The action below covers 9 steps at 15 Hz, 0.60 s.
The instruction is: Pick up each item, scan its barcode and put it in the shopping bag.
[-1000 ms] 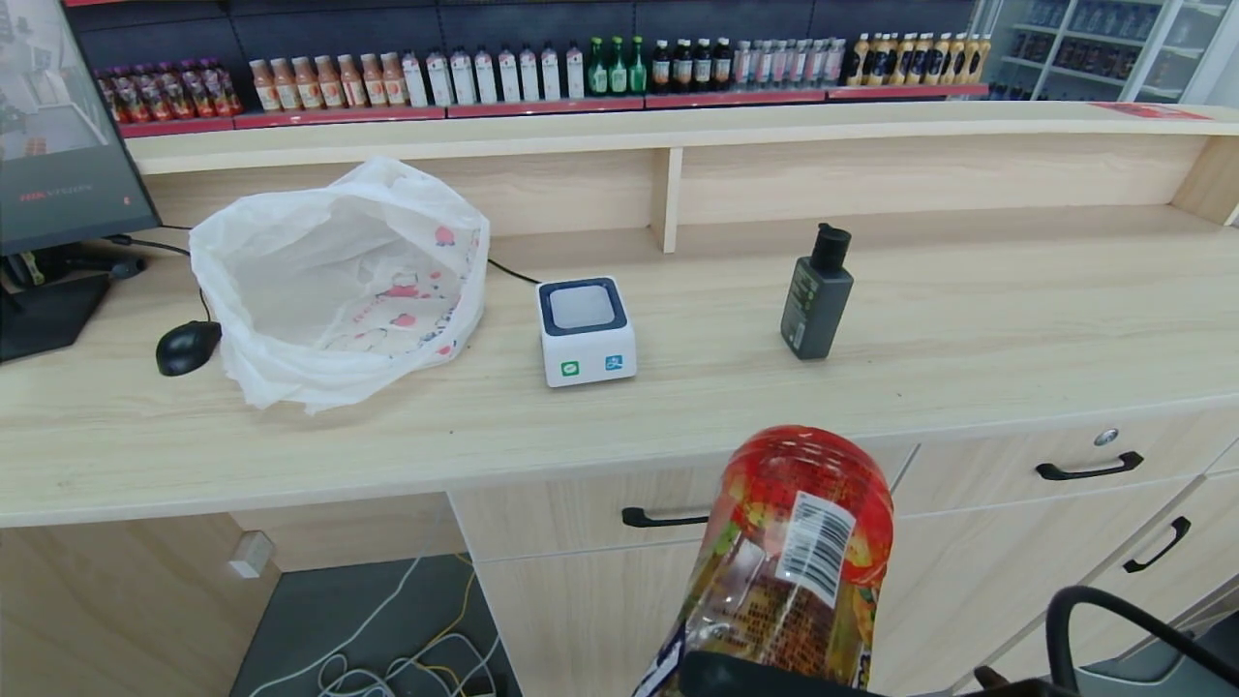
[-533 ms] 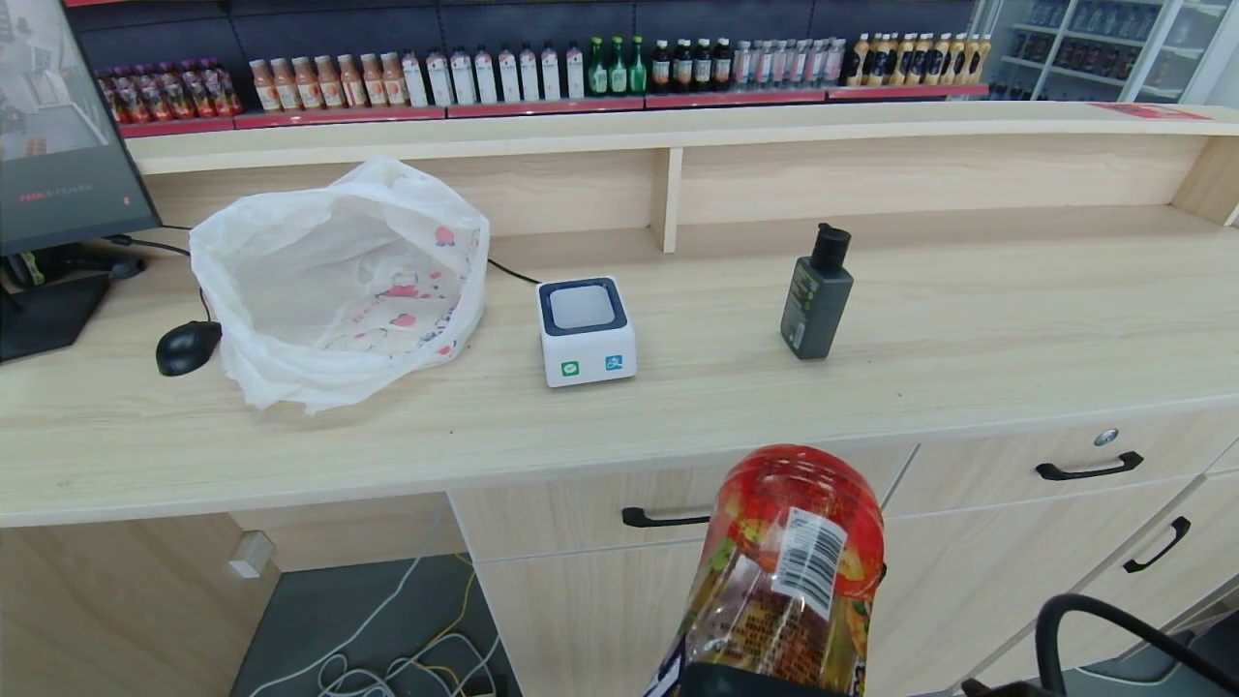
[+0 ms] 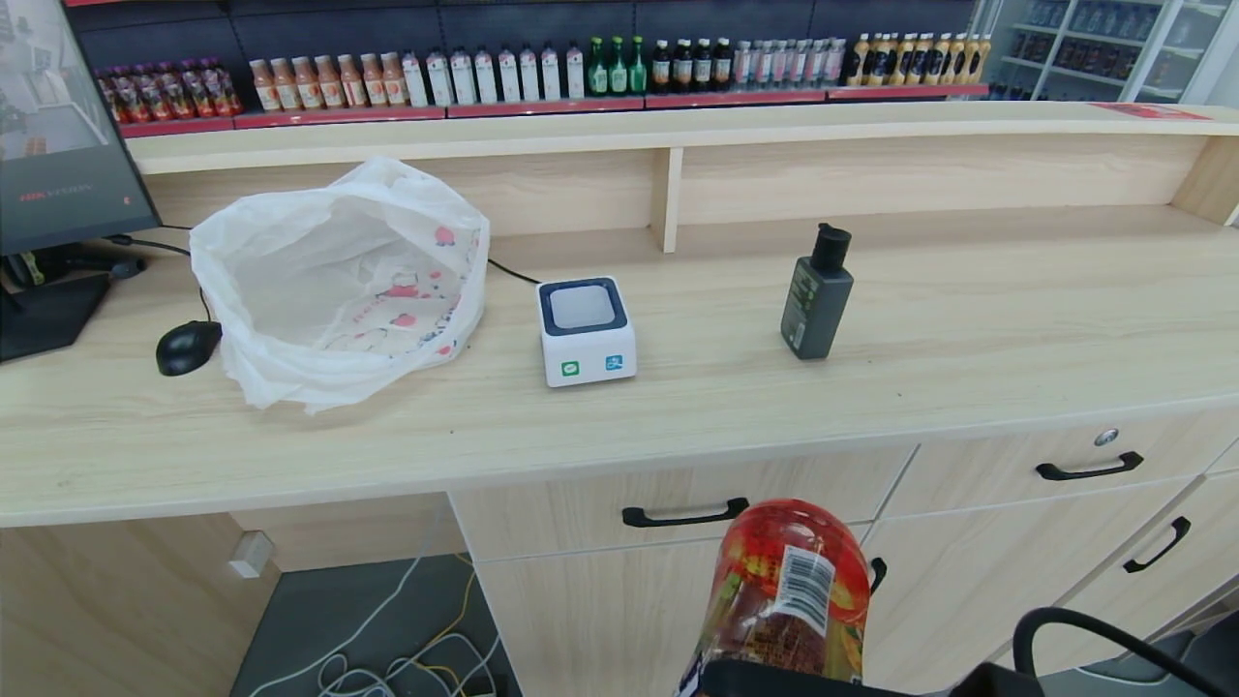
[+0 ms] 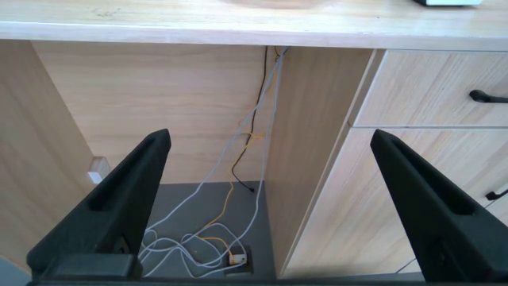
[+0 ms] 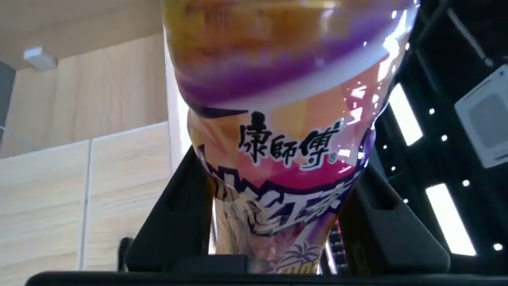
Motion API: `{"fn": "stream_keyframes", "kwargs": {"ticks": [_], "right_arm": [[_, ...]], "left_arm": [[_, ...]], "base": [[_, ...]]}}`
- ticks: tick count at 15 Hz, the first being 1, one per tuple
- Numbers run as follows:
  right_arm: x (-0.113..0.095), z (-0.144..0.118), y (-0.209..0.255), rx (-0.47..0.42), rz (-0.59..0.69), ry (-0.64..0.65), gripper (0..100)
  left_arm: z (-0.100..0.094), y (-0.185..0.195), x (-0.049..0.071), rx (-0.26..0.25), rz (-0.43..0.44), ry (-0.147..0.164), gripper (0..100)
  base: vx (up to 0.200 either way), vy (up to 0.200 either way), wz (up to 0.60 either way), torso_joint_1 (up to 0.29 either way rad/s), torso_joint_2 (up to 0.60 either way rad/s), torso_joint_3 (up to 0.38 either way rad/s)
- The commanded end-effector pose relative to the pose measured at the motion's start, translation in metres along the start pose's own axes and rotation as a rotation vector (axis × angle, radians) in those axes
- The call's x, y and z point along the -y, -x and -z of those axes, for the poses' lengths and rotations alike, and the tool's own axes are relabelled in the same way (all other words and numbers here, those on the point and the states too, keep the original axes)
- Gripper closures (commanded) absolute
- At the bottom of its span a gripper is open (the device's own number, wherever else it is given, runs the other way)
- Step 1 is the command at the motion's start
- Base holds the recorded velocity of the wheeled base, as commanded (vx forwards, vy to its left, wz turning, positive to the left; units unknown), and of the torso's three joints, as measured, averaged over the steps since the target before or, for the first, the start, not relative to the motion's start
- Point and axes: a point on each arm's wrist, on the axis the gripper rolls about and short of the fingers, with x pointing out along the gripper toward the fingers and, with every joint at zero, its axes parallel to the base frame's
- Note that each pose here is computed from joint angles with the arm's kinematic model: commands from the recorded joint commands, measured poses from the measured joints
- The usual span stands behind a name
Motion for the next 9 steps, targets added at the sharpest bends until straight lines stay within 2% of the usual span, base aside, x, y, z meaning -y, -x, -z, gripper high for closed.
{"fn": "stream_keyframes", "kwargs": {"ticks": [1,2,8,9], "right_arm": [[-0.002,0.000,0.002,-0.002,-0.009,-0.045,100],[-0.005,0.001,0.005,-0.009,-0.029,-0.135,100],[-0.017,0.008,0.010,-0.063,-0.080,-0.436,100],[-0.020,0.014,0.008,-0.100,-0.081,-0.524,100]], "left_arm": [[0.000,0.000,0.000,0.000,0.000,0.000,0],[0.000,0.000,0.000,0.000,0.000,0.000,0],[0.000,0.000,0.000,0.000,0.000,0.000,0],[0.000,0.000,0.000,0.000,0.000,0.000,0]], "base": [[0.000,0.000,0.00,0.000,0.00,0.000],[0.000,0.000,0.00,0.000,0.00,0.000],[0.000,0.000,0.00,0.000,0.00,0.000],[0.000,0.000,0.00,0.000,0.00,0.000]]}}
